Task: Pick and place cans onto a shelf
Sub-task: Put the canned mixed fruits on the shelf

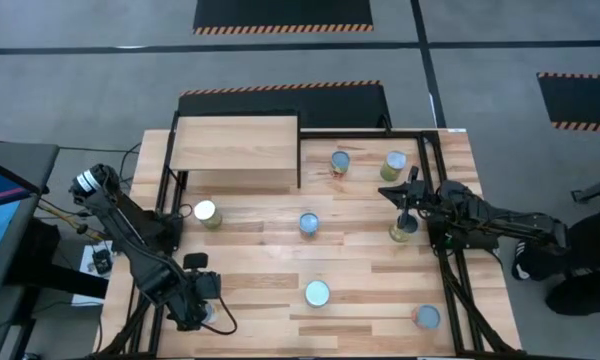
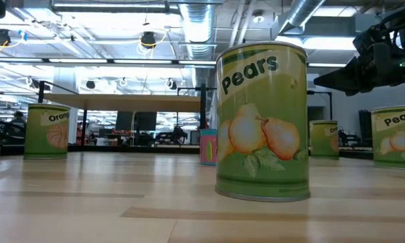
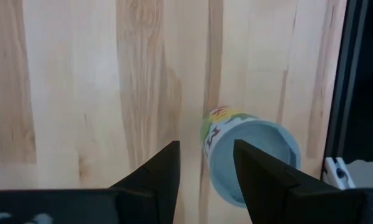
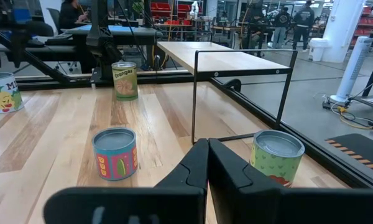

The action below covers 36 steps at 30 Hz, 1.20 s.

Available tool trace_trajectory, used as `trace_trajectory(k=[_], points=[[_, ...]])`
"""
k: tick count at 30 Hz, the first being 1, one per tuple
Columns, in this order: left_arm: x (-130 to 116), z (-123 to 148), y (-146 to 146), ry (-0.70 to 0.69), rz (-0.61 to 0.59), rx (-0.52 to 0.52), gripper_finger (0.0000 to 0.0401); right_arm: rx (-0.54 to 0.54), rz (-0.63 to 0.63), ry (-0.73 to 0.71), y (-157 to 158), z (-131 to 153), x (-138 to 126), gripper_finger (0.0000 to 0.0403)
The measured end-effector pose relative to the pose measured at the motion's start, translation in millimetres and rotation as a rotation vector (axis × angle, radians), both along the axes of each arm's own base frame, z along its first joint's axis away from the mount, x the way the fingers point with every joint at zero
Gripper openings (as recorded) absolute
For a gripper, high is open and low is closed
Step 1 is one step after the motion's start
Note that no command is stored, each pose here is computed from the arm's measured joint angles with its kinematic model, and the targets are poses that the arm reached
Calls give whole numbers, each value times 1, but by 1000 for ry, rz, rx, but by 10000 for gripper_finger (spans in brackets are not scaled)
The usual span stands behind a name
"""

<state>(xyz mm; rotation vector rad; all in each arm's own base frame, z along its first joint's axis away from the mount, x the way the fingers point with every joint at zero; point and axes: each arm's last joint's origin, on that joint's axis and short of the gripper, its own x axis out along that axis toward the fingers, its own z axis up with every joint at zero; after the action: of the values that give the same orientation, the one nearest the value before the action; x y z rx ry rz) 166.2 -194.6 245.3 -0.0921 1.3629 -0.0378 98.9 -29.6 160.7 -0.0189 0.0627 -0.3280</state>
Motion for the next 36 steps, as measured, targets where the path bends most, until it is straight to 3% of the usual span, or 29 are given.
trace_trajectory(k=[14,36], points=[[-4,-18,1,41,-106,-10,137,0,0,0,0,0,0,33],[-3,-18,-1,25,-110,-27,137,0,0,0,0,0,0,33]])
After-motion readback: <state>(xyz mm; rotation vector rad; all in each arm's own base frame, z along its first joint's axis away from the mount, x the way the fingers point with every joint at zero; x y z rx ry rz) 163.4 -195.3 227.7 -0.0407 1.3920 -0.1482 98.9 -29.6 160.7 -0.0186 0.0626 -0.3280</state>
